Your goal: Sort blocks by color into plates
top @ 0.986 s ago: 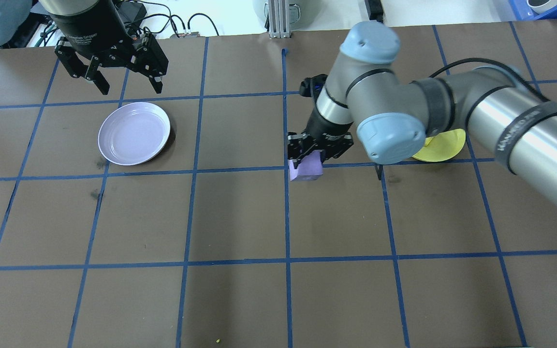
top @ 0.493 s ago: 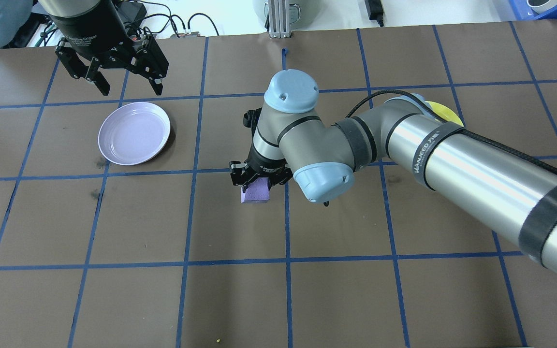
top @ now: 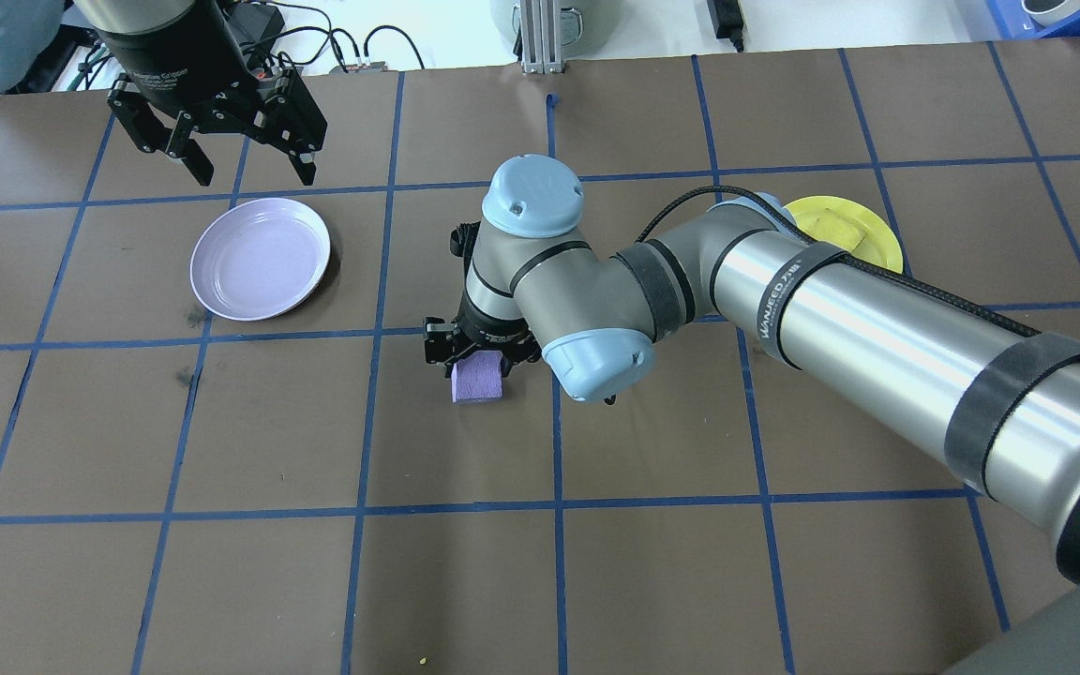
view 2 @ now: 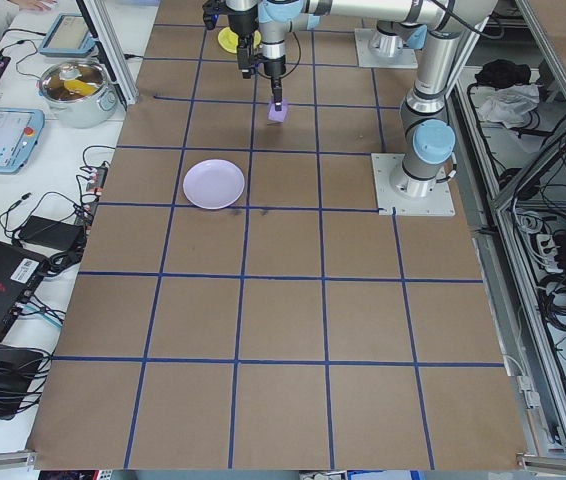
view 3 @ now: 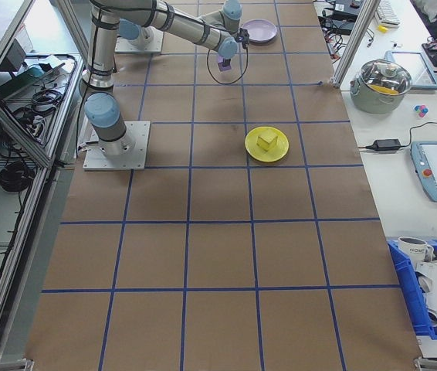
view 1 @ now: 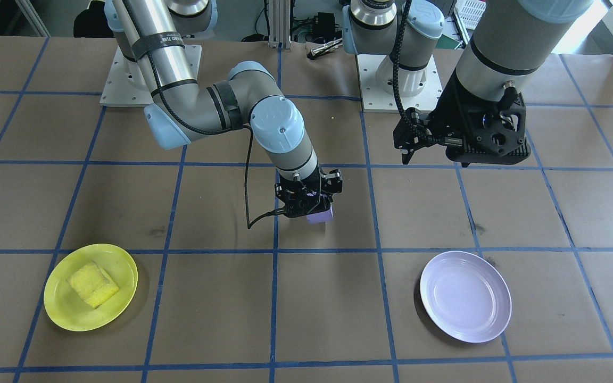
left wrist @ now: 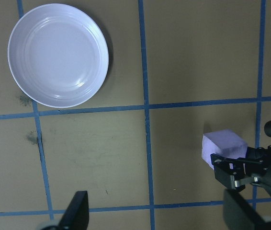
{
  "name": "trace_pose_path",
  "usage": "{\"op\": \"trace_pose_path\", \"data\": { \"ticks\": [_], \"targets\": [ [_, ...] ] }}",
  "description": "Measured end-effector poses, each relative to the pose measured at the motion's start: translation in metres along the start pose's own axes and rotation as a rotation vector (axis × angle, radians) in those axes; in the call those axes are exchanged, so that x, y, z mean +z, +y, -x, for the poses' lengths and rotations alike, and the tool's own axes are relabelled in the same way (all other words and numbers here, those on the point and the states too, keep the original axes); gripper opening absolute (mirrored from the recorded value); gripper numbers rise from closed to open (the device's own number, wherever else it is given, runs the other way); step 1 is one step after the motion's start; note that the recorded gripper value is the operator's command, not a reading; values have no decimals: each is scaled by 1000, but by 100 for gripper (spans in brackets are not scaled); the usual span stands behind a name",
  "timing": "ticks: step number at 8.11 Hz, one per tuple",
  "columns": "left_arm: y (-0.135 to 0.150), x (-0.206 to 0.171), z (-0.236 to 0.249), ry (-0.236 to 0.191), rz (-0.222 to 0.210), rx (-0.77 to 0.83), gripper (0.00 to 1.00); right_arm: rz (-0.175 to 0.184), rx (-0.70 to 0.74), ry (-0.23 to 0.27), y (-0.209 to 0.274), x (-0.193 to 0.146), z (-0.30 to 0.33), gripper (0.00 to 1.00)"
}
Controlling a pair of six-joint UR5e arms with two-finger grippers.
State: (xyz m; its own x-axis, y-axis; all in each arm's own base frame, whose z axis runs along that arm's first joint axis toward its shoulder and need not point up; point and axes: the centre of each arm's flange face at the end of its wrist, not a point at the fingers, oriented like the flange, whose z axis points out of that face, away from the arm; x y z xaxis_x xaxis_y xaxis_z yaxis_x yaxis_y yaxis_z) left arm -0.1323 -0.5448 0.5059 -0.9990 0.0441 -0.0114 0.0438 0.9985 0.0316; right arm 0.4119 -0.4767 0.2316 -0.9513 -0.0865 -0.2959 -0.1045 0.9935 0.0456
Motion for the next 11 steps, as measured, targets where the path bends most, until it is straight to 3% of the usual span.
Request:
{"op": "trace_pose_path", "data": {
  "ticks": [3, 6, 7, 9, 11],
  "targets": [
    [0, 0, 0, 1, 0, 1, 100, -15, 15, 8, -19, -31, 5, 100],
    [-3, 7, -2, 11, 15, 4, 100, -28, -63, 24, -38, -114, -37, 100],
    [-1, 14, -5, 11, 28, -1, 100, -20, -118, 50, -43, -142, -71, 100],
    [4, 39, -21, 23, 63, -54, 100, 8, -225, 174, -52, -185, -150, 100],
    [13, 70, -50, 30, 44, -73, 100, 29, -248, 264, -43, -220, -191, 100]
  ]
}}
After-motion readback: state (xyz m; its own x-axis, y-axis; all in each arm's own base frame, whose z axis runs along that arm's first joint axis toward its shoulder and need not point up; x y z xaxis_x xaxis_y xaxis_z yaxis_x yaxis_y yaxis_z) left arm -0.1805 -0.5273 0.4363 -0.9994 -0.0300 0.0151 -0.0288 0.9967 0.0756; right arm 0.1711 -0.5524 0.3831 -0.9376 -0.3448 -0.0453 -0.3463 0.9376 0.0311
